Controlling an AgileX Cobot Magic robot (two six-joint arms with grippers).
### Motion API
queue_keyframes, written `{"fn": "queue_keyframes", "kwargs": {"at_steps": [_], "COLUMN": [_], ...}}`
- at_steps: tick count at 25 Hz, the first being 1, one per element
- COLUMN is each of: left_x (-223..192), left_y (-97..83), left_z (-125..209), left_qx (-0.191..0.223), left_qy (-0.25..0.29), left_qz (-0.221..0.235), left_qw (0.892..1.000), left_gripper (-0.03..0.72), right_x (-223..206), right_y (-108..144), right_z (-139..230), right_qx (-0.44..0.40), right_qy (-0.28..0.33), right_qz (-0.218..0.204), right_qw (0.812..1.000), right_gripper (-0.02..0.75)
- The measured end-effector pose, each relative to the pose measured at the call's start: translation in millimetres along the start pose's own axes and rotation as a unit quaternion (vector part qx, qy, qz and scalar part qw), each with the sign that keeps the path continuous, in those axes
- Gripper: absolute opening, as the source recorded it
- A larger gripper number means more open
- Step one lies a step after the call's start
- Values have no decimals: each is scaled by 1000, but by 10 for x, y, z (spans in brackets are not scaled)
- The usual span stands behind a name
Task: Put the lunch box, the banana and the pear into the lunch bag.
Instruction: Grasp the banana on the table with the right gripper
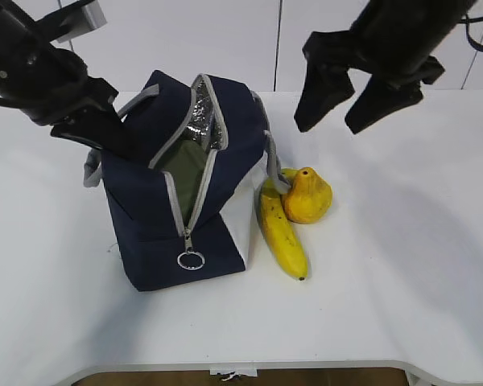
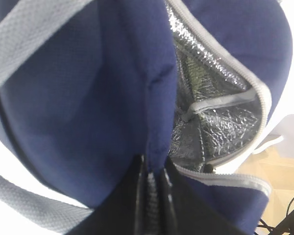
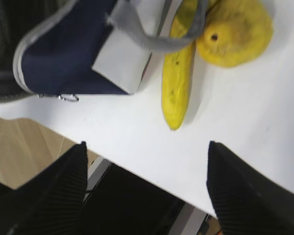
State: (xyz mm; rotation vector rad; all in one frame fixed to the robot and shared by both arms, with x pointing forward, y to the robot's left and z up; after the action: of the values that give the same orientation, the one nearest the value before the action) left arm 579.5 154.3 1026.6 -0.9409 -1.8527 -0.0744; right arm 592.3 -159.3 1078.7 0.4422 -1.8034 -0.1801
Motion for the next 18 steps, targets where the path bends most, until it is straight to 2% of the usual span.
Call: {"fn": "queue_keyframes", "kwargs": {"at_steps": [4, 12, 18], "left_x": [0, 0, 0], "left_y": [1, 1, -1], "left_z": [1, 1, 5], "left_qx": [0, 0, 0], "left_qy": [0, 0, 2], "left_qz": [-1, -1, 0], "left_qw": [1000, 1000, 1000], "left_gripper": [13, 13, 13], "right_x": [-12, -424, -707], "right_y": [-2, 61, 13], "right_z": [230, 540, 404], "right_qx": [-14, -27, -46], "right_qy": [24, 104, 75], "right_qz": [-10, -5, 2], "right_qw": [1000, 994, 996], "right_gripper": [581, 581, 581]}}
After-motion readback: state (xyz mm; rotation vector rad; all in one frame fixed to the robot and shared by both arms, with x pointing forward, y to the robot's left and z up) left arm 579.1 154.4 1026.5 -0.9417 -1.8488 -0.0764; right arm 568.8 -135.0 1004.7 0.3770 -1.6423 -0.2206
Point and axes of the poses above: a point on each arm's last joint axis where the gripper is mounted, x pointing back along that axis away from the gripper, y along the wrist's bending axis when the last joint is at zero, z = x × y, the point moved 3 cm from there along -x, pointing out along that axis toward the gripper, and after that the axes turned 8 degrees about -x, right-handed, at the moved point
